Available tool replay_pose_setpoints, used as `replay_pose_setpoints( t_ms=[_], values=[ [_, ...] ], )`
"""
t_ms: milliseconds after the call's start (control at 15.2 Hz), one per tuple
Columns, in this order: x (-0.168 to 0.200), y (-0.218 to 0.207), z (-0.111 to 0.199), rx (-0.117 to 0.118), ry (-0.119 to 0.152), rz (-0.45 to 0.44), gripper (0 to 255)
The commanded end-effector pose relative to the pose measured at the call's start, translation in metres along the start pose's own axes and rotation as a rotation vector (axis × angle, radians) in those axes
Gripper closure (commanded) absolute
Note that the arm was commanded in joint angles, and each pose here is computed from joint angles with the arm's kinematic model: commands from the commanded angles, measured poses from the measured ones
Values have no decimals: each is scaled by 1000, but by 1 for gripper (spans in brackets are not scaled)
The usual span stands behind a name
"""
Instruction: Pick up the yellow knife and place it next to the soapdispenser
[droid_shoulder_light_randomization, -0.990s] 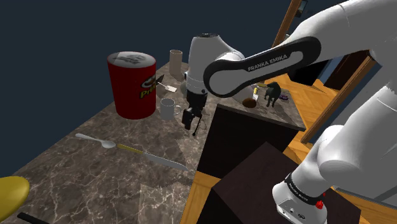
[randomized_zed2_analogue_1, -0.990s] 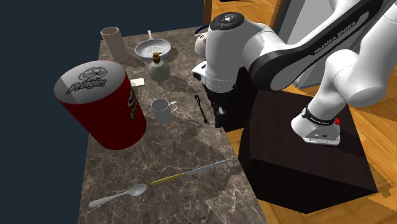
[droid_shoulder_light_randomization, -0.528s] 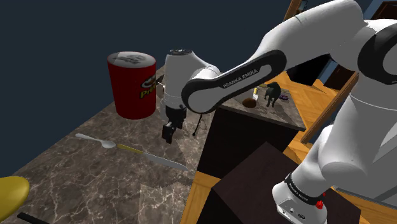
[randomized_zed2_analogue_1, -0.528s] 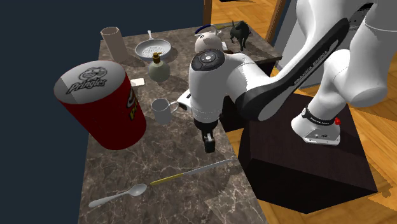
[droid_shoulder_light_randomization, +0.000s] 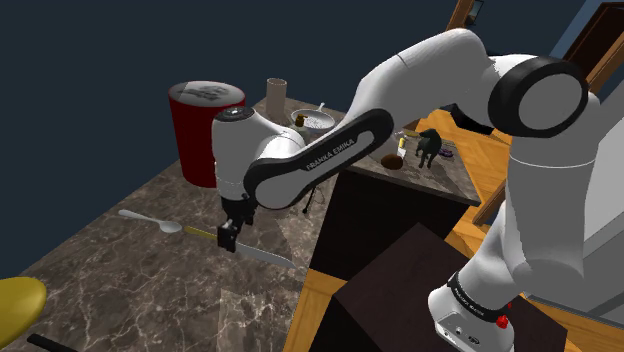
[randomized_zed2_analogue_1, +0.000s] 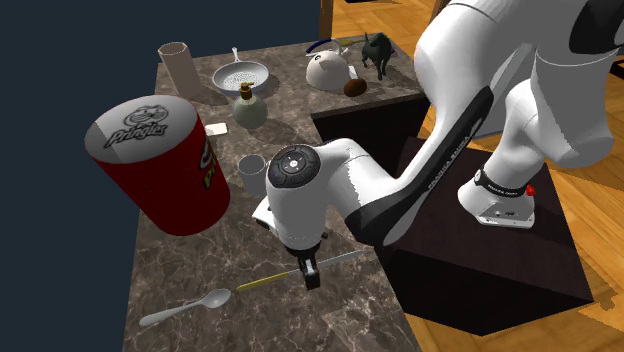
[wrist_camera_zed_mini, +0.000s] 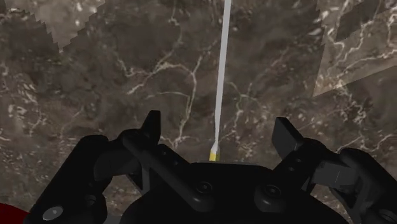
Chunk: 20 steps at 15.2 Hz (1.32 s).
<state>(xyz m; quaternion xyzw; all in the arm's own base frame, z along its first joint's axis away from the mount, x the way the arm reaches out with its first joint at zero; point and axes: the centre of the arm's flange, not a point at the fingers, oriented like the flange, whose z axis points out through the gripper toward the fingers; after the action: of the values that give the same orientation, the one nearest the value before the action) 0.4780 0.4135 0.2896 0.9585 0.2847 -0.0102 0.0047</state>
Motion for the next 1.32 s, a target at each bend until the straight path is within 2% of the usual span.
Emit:
replay_pose_setpoints(
  t_ms=[0, 462, 924, 990, 1254],
  values=[
    [4, -4, 11, 1, 0, -10, 0],
    [4, -4, 46, 1, 0, -10, 0],
    [4, -4, 46, 1, 0, -10, 0],
    [4, -4, 46, 1, 0, -10, 255],
    [4, -4, 46, 1, 0, -10, 255]
  ],
)
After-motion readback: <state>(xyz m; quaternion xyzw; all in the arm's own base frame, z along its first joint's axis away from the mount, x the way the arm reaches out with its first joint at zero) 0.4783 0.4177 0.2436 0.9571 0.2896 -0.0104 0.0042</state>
